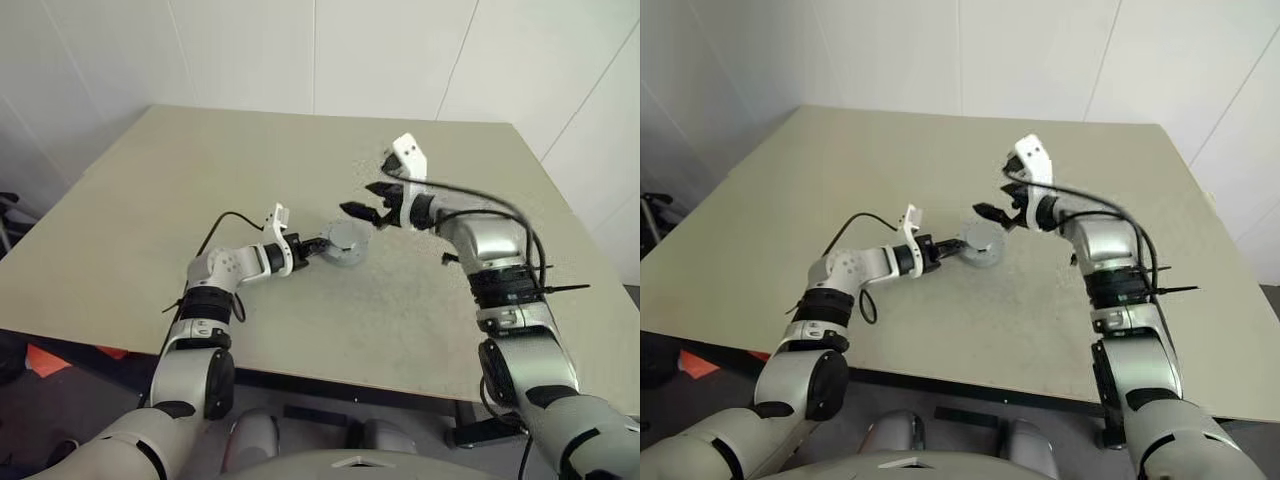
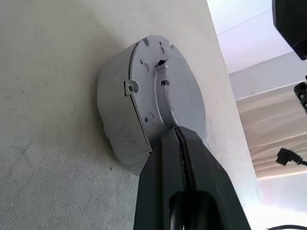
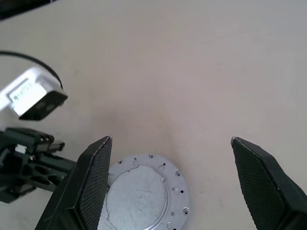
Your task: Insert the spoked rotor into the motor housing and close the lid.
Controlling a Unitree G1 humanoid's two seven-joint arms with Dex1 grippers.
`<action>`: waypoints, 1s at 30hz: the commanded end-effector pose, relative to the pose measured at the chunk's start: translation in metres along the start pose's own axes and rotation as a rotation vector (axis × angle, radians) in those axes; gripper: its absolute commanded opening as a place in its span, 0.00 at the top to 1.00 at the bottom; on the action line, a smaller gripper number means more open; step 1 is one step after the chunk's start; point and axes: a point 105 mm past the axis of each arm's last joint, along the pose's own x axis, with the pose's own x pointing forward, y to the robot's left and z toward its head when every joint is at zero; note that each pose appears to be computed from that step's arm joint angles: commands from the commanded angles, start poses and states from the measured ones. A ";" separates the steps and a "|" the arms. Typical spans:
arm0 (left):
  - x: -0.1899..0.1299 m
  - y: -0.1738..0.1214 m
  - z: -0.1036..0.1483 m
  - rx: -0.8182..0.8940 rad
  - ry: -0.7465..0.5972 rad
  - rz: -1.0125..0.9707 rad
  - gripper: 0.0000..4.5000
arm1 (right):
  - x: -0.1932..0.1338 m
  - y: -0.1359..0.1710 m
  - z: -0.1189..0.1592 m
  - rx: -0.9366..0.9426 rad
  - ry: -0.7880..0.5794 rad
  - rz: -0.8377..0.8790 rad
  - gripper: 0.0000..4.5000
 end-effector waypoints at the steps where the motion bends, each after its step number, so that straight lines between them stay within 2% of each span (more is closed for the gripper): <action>1: 0.000 0.009 -0.008 -0.008 0.026 0.050 1.00 | -0.014 -0.017 -0.010 0.121 0.048 -0.010 0.00; 4: 0.000 0.009 -0.008 -0.005 0.024 0.050 1.00 | -0.023 -0.033 -0.035 0.270 0.122 -0.027 0.00; 9: 0.000 0.010 -0.008 -0.002 0.019 0.055 1.00 | -0.026 -0.037 -0.064 0.435 0.196 -0.003 0.00; 13: -0.001 0.010 -0.009 -0.001 0.018 0.057 1.00 | -0.022 -0.034 -0.071 0.553 0.193 0.021 0.00; 18: -0.002 0.011 -0.011 0.004 0.017 0.066 1.00 | -0.013 -0.018 -0.076 0.828 0.157 0.099 0.00; 24: -0.004 0.012 -0.011 0.010 0.016 0.074 1.00 | -0.002 0.005 -0.093 0.896 0.220 0.158 0.00; 30: -0.005 0.013 -0.011 0.017 0.017 0.082 1.00 | 0.011 0.017 -0.085 0.939 0.181 0.204 0.00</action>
